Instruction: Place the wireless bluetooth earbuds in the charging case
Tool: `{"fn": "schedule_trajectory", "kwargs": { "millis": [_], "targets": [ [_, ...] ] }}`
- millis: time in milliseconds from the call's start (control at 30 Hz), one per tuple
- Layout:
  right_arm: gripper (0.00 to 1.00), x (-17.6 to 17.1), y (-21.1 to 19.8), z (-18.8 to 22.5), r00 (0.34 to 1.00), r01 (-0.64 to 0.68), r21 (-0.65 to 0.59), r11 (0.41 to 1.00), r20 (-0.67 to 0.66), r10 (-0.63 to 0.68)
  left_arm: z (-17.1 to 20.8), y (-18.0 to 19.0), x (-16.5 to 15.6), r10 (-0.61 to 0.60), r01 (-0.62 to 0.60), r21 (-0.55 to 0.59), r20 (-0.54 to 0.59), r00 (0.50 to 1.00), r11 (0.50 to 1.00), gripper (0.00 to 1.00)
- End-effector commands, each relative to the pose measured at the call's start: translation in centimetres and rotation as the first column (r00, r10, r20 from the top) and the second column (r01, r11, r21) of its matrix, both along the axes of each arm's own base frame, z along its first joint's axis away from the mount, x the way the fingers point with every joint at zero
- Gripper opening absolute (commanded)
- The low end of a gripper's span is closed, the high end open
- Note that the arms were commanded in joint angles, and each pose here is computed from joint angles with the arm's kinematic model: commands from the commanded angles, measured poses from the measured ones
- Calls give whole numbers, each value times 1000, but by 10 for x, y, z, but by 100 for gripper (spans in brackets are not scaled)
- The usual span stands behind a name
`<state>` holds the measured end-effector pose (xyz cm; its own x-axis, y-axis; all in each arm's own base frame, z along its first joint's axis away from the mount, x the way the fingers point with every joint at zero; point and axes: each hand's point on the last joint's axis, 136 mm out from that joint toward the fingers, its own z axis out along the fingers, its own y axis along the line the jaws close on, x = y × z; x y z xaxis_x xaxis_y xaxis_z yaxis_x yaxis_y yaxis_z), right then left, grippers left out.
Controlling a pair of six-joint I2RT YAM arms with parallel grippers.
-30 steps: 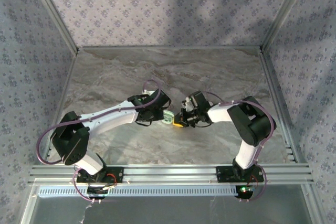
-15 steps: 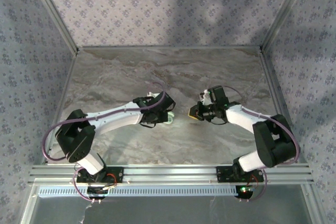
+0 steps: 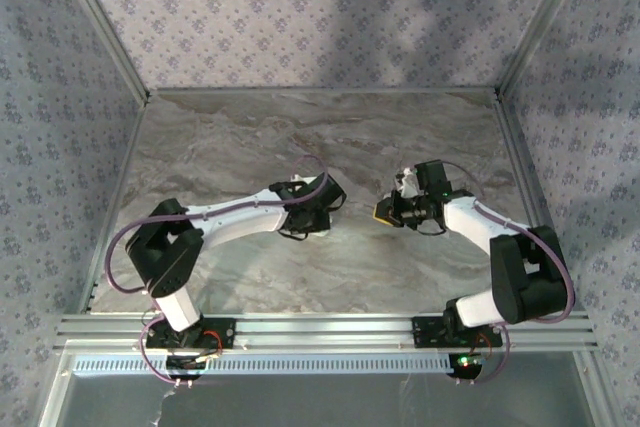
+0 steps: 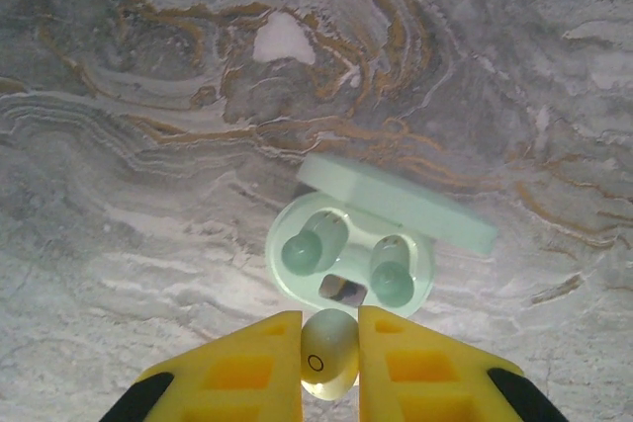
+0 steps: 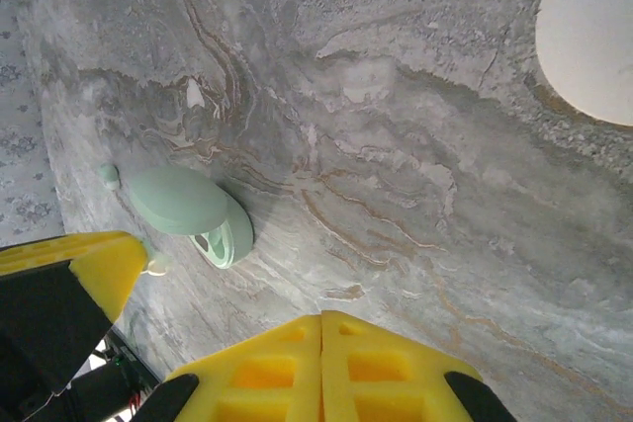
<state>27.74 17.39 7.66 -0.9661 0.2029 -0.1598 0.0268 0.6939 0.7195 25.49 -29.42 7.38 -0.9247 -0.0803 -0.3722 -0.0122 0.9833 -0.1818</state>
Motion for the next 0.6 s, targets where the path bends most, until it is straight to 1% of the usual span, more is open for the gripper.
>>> {"fn": "schedule_trajectory", "kwargs": {
  "millis": [0,567],
  "targets": [
    [8,-5,-1,5,1000,-22,22,1000,2,22,4,-11,3,-7,7,-13,5,1000,1000,17],
    [8,-5,-9,1,1000,-5,41,999,-11,6,-10,-26,4,-32,31,-12,-30,999,999,17]
  ]
}}
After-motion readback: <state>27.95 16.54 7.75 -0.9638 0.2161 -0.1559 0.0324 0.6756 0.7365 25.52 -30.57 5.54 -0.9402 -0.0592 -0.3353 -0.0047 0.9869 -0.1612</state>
